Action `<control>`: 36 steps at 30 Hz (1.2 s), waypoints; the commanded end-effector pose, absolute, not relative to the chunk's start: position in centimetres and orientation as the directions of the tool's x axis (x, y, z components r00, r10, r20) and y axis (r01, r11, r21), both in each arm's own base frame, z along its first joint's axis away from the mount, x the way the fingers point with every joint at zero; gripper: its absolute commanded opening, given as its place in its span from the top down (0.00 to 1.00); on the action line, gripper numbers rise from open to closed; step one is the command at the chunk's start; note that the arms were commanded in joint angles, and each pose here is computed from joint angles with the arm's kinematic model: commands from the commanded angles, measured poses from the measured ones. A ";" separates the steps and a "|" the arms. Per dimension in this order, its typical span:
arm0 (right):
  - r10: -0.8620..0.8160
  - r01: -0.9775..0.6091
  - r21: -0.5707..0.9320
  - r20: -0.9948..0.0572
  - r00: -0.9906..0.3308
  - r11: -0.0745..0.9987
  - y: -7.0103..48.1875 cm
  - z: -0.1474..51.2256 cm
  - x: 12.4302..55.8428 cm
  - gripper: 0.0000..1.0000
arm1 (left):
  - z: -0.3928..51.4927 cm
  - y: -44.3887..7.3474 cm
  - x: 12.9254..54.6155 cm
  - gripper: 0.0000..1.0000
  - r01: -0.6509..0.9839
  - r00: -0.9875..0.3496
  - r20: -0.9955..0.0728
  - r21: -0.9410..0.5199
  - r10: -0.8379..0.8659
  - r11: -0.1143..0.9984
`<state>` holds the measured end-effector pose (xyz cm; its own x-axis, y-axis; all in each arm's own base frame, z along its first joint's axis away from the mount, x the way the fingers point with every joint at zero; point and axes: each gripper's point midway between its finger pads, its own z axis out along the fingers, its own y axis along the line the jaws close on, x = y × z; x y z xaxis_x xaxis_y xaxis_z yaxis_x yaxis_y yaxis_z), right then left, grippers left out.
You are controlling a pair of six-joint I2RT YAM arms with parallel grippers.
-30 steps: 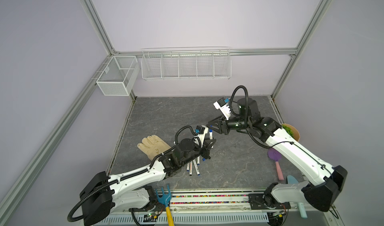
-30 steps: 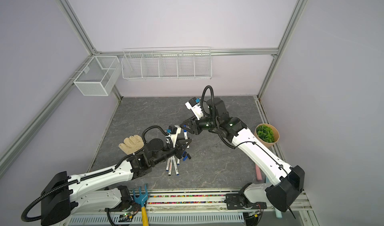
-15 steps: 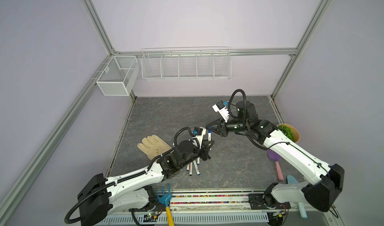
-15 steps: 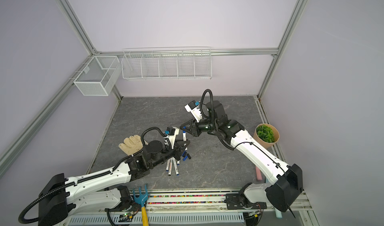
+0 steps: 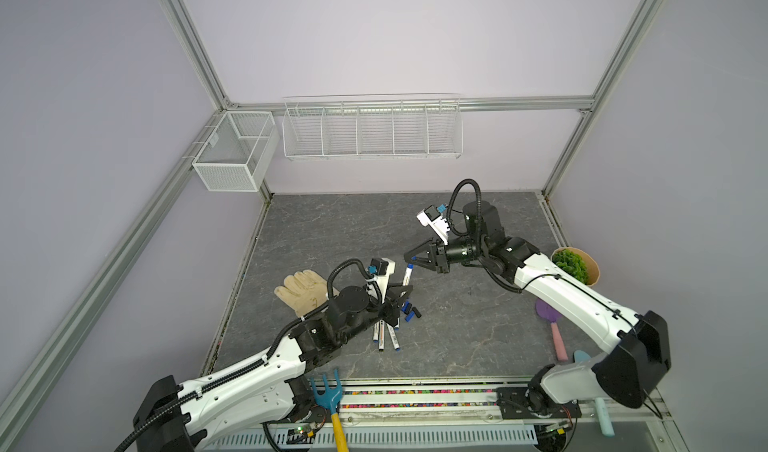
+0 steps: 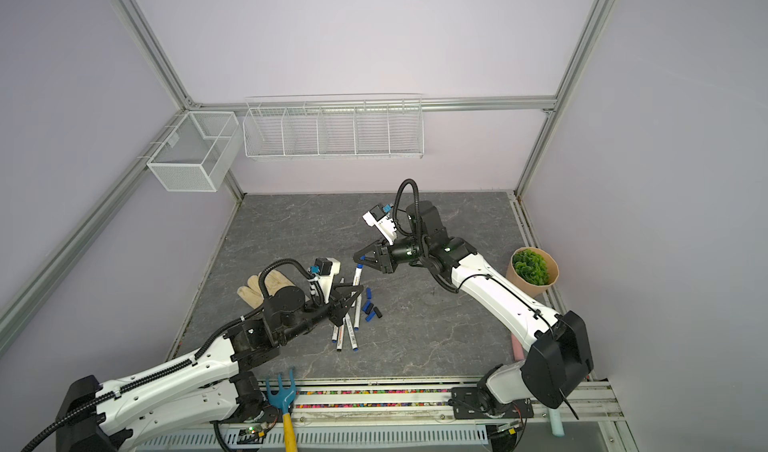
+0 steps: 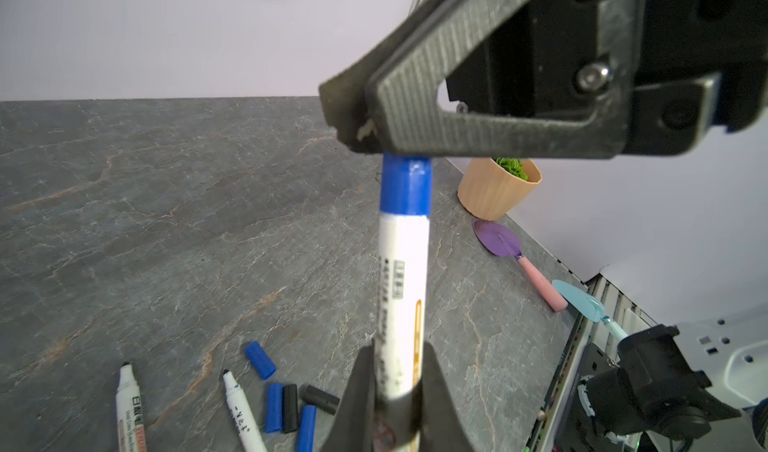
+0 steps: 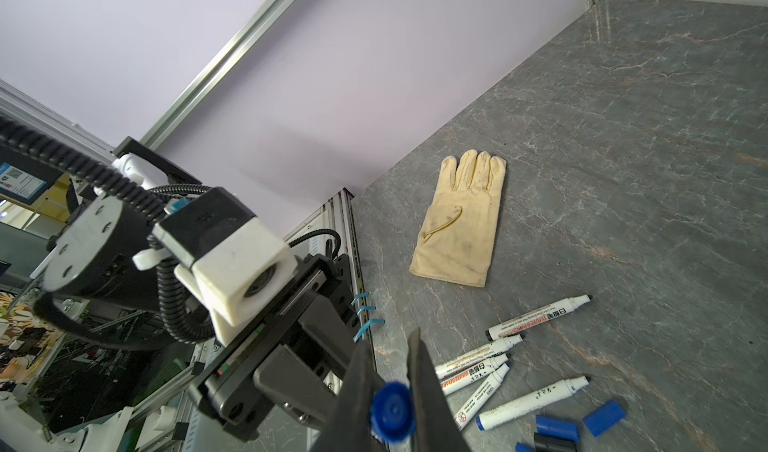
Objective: Insert the pens into the pen caps
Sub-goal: 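Push the cap further down the marker with the right gripper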
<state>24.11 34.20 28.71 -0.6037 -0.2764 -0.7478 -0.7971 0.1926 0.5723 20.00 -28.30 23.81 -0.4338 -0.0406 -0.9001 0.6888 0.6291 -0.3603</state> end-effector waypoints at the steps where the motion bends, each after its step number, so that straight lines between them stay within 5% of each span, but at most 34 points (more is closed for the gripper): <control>1: -0.559 -0.573 0.788 -0.378 -0.738 0.224 32.8 20.8 15.2 0.91 | 39.5 -24.9 22.9 1.00 0.682 -0.147 -0.874 -0.429 -0.463 0.592; 6: -0.523 -0.599 0.774 -0.430 -0.736 0.206 32.9 22.2 16.2 0.91 | 38.6 -26.6 23.8 1.00 0.679 -0.171 -0.901 -0.400 -0.398 0.615; 12: -0.465 -0.608 0.754 -0.458 -0.758 0.249 32.6 22.8 18.3 0.90 | 39.5 -26.3 24.7 1.00 0.652 -0.164 -0.835 -0.491 -0.525 0.577; 24: -0.476 -0.655 0.616 -0.460 -0.750 0.437 30.8 20.0 19.7 0.90 | 43.5 -22.4 25.8 1.00 0.584 0.013 -0.780 -0.502 -0.625 0.638; 36: -0.437 -0.651 0.615 -0.485 -0.758 0.445 30.6 20.6 21.2 0.90 | 36.4 -24.0 26.7 1.00 0.476 -0.216 -0.855 -0.514 -0.471 0.714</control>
